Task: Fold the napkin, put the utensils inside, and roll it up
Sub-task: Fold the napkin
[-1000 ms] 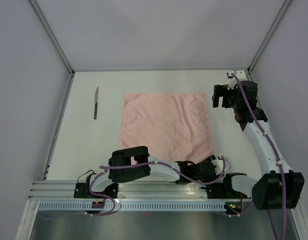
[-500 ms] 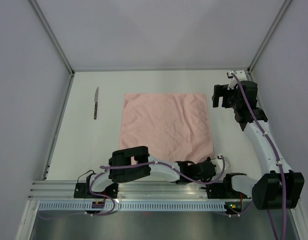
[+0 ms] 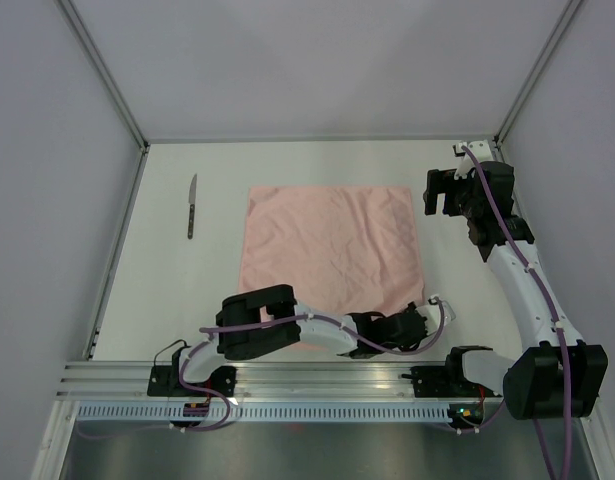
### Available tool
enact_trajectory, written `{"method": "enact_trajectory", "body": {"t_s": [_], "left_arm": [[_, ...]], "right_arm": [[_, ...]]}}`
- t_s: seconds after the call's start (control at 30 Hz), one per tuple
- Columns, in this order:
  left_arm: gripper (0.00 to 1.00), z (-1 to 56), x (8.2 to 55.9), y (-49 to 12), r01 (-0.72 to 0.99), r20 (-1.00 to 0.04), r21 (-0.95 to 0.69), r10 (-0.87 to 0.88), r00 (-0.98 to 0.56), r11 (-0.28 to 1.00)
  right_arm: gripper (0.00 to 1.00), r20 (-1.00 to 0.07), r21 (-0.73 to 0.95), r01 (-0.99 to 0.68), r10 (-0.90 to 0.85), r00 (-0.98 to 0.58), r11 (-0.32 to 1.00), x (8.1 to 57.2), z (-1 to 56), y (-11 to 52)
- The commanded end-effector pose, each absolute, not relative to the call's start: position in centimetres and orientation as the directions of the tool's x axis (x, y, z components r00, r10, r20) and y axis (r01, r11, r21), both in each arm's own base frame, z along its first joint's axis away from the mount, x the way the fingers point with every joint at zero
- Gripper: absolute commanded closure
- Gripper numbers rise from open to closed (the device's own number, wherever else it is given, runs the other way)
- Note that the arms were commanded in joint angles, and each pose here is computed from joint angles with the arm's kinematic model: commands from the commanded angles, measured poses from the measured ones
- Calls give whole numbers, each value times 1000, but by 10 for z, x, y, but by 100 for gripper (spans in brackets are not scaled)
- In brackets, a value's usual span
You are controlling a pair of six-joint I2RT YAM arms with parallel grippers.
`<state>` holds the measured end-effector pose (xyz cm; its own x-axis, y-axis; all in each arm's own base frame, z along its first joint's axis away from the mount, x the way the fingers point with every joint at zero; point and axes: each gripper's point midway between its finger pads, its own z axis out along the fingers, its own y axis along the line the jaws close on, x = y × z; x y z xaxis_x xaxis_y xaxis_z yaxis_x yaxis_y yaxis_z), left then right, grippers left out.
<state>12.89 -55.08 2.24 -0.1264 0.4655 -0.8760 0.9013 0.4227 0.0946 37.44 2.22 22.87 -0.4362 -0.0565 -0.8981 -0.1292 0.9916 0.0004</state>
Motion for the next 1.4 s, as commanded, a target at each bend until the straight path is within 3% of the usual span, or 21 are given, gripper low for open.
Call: {"method": "enact_trajectory", "body": {"t_s": [0.0,0.93,1.03,1.27,1.37], "left_arm": [[98,42,151,-540,880,-888,118,446,-114,459],[97,88,174,-530,864,-916,99,385,-116,494],[88,94,164,-531,875,-918,83,378,-119,477],[53,97,131,-547,915,-923,60,371,-101,399],[45,84,121,-554,926,-915,51,389,-107,374]], "right_arm": [[2,-902,4,-135,-54,-429,991,376,230,24],[2,-905,1,-141,-59,-422,990,375,233,25],[2,-905,1,-140,-59,-421,990,375,233,24],[2,-905,0,-143,-61,-422,990,375,233,25],[2,-906,0,-143,-61,-419,990,374,234,25]]}}
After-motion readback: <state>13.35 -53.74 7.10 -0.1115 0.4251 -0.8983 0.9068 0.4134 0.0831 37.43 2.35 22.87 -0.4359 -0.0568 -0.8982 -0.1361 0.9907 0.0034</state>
